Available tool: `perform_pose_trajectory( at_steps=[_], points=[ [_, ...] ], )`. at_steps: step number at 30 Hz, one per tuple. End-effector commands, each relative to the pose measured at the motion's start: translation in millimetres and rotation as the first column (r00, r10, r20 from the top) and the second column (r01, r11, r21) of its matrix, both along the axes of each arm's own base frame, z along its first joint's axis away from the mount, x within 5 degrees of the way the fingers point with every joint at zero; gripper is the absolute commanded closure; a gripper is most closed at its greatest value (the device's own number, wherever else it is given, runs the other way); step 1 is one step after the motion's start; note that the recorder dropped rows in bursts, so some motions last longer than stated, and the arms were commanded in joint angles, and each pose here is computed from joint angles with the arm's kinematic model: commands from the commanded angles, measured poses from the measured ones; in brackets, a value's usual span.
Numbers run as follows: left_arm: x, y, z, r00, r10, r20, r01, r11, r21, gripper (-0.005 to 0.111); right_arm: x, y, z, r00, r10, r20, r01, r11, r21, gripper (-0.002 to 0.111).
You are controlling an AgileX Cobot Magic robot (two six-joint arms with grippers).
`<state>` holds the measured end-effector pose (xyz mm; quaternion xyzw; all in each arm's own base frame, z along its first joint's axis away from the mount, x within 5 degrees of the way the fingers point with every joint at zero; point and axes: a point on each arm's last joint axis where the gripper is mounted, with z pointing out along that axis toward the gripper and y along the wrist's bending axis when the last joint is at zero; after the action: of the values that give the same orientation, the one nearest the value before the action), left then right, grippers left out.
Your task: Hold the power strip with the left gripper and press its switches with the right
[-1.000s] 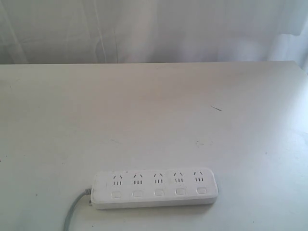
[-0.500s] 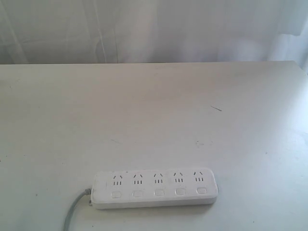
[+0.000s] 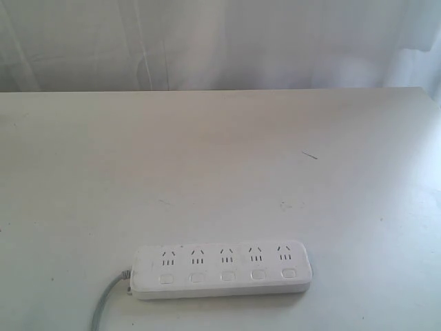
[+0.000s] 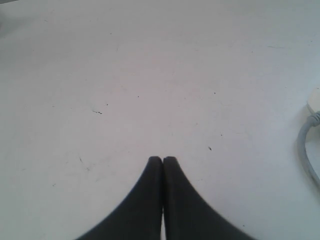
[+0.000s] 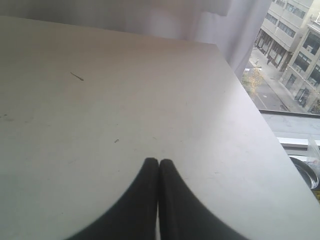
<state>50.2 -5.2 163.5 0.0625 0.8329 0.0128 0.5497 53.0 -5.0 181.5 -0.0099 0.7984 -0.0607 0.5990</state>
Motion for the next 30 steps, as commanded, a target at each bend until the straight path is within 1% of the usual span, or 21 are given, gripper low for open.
perform_pose_trajectory(
  at_steps=[1, 30],
  points=[
    [-0.2, -0.3, -0.9, 1.0, 0.006, 0.0, -0.006, 1.0, -0.019, 0.107, -0.1, 0.0, -0.4, 1.0, -0.002, 0.011, 0.002, 1.0, 0.006, 0.108],
    [-0.2, -0.3, -0.9, 1.0, 0.006, 0.0, -0.006, 1.0, -0.019, 0.107, -0.1, 0.0, -0.5, 1.0, 0.001, 0.009, -0.001, 1.0, -0.004, 0.108]
  ],
)
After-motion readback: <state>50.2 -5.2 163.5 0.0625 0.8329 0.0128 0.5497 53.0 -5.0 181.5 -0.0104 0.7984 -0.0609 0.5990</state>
